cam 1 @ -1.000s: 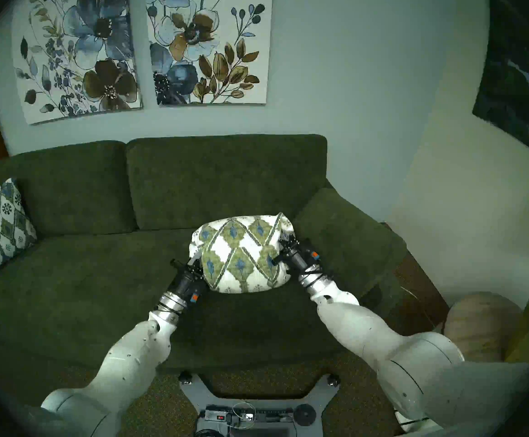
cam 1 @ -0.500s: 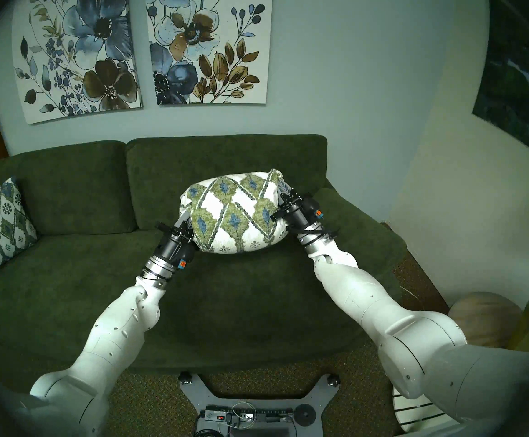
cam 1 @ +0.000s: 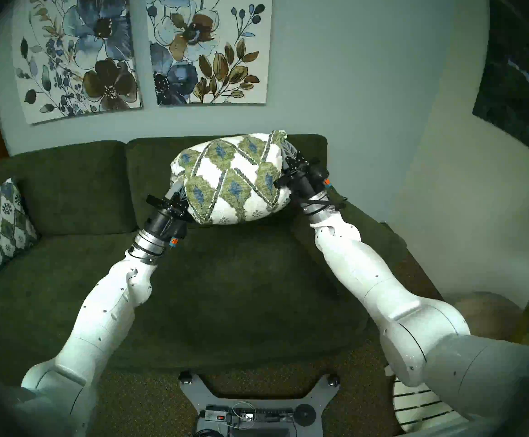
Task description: Fluff a cushion
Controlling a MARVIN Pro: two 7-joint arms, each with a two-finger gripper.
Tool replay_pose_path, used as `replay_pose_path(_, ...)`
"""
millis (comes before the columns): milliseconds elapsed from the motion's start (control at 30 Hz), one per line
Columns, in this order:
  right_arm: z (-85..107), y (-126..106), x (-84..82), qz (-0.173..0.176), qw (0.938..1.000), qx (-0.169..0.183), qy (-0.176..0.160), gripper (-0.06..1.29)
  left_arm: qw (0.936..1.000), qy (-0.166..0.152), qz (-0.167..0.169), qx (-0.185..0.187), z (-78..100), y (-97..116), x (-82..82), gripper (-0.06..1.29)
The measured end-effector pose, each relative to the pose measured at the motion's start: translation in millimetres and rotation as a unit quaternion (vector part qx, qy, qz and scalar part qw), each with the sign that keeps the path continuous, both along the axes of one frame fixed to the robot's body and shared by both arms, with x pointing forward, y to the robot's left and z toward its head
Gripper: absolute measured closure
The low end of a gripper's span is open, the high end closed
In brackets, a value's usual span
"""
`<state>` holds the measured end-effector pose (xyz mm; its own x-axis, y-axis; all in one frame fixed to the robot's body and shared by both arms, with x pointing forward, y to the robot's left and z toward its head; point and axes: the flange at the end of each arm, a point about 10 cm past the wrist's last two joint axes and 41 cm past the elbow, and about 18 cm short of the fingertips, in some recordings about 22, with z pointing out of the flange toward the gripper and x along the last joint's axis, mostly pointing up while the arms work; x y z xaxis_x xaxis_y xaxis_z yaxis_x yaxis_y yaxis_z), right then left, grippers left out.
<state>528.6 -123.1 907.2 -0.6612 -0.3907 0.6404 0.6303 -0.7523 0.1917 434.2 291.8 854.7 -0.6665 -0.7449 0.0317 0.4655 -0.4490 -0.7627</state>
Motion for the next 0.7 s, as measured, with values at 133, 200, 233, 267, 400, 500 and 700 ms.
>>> replay_pose_path(133, -1.9, -1.8, -3.9, 0.000, 1.0000, -0.004, -0.003, 1.27, 0.9997, -0.008, 0.006, 0.023, 1.4, 3.3, -3.3, 1.25)
replay_pose_path(200, -12.0, -5.0, -7.9, -0.001, 0.9999, -0.010, 0.005, 1.27, 0.9992, 0.000, 0.009, 0.038, -6.8, 4.5, -7.4, 1.25)
replay_pose_path(233, -21.7, -7.7, -11.2, -0.003, 0.9998, -0.014, 0.014, 1.27, 0.9987, 0.010, 0.011, 0.048, -16.3, 5.1, -10.9, 1.25)
replay_pose_path(267, -30.2, -9.7, -13.8, -0.004, 0.9996, -0.018, 0.023, 1.27, 0.9982, 0.020, 0.012, 0.056, -24.6, 5.7, -13.6, 1.25)
replay_pose_path(400, -78.2, -20.1, -28.4, -0.012, 0.9964, -0.038, 0.076, 1.27, 0.9931, 0.076, 0.020, 0.087, -69.3, 9.8, -30.0, 1.25)
replay_pose_path(500, -115.2, -27.9, -42.9, -0.017, 0.9915, -0.052, 0.118, 1.27, 0.9861, 0.121, 0.023, 0.112, -102.9, 12.6, -45.1, 1.25)
replay_pose_path(700, -200.0, -45.9, -90.2, -0.025, 0.9715, -0.086, 0.219, 1.27, 0.9627, 0.222, 0.019, 0.153, -176.3, 11.1, -90.0, 1.25)
